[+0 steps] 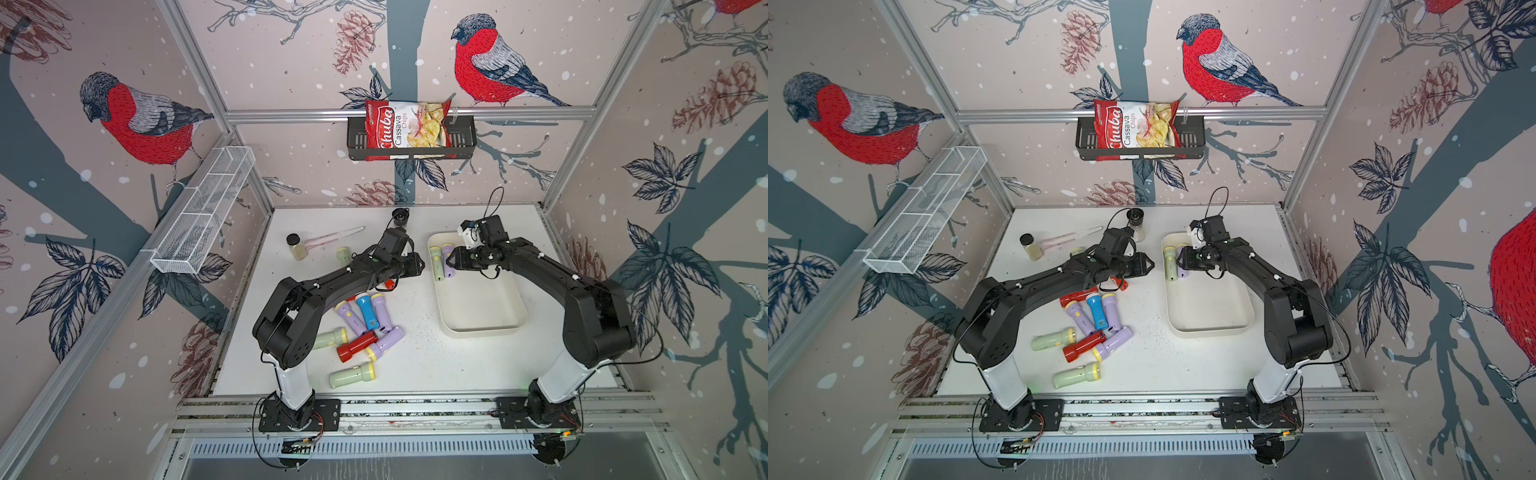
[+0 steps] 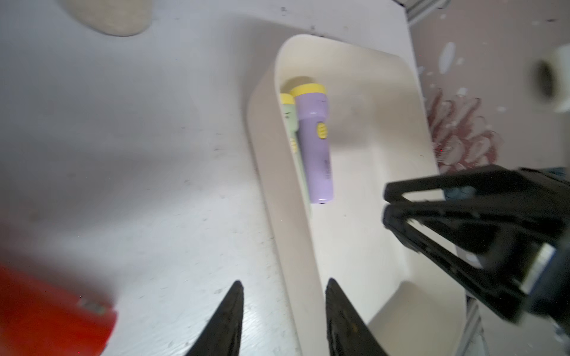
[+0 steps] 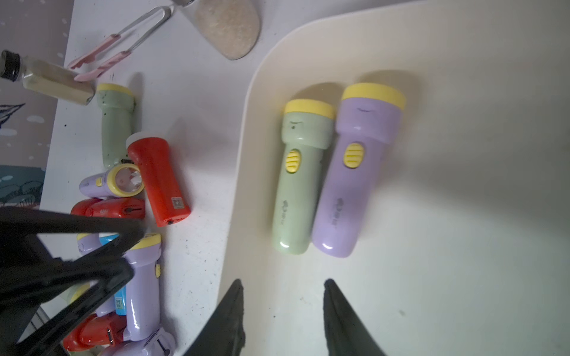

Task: Put the flashlights into the storage boxes
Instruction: Pick up the flashlight from the center of the board.

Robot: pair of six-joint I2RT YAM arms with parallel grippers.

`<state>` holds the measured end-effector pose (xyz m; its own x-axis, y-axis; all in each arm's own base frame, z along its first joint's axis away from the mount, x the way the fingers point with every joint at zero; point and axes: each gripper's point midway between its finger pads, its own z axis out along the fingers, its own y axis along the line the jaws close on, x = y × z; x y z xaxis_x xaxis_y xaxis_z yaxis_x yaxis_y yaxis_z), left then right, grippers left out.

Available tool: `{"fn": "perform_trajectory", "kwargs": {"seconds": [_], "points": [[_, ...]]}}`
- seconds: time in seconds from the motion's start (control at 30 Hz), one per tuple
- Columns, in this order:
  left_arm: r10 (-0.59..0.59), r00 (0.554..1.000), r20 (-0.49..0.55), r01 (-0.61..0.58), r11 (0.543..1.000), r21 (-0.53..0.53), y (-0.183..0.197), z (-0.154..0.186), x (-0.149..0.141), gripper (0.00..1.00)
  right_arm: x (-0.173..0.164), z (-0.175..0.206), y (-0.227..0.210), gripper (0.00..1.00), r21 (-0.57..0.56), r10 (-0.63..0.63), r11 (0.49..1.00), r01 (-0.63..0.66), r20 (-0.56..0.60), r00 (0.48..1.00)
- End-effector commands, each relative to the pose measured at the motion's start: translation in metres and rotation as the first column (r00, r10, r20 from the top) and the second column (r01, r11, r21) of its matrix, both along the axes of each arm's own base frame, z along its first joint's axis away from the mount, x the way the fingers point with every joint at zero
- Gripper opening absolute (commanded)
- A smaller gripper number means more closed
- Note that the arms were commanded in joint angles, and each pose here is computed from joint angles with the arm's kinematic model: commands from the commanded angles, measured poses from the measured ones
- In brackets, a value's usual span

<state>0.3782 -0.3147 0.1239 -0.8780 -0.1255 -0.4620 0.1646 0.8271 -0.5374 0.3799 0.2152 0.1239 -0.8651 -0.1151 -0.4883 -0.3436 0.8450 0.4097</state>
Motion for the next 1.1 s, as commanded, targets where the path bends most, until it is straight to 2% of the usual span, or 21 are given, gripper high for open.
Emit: {"fn": "perform_trajectory", "kwargs": {"seconds": [0.0, 0.2, 0.7, 1.07], "points": [[0.106, 0.987, -0.12, -0.085, 0.982, 0.171, 0.033, -0.024, -0.013, 0.46, 0.001, 0.004, 0.001, 0.46, -0.037, -0.013, 0.999, 0.013, 0.024, 1.0], [0.215, 0.959, -0.184, -0.162, 0.95, 0.267, 0.058, -0.042, -0.024, 0.49, -0.001, 0.005, 0.012, 0.52, -0.049, 0.014, 0.999, -0.012, 0.027, 1.0], [0.276, 0.937, -0.215, -0.228, 0.948, 0.223, 0.082, -0.071, -0.008, 0.58, -0.004, 0.008, 0.014, 0.57, -0.052, 0.027, 0.998, -0.025, 0.032, 0.999], [0.27, 0.94, -0.209, -0.217, 0.946, 0.242, 0.078, -0.085, 0.009, 0.58, -0.006, 0.009, 0.014, 0.57, -0.05, 0.028, 0.998, -0.026, 0.034, 0.999]]}}
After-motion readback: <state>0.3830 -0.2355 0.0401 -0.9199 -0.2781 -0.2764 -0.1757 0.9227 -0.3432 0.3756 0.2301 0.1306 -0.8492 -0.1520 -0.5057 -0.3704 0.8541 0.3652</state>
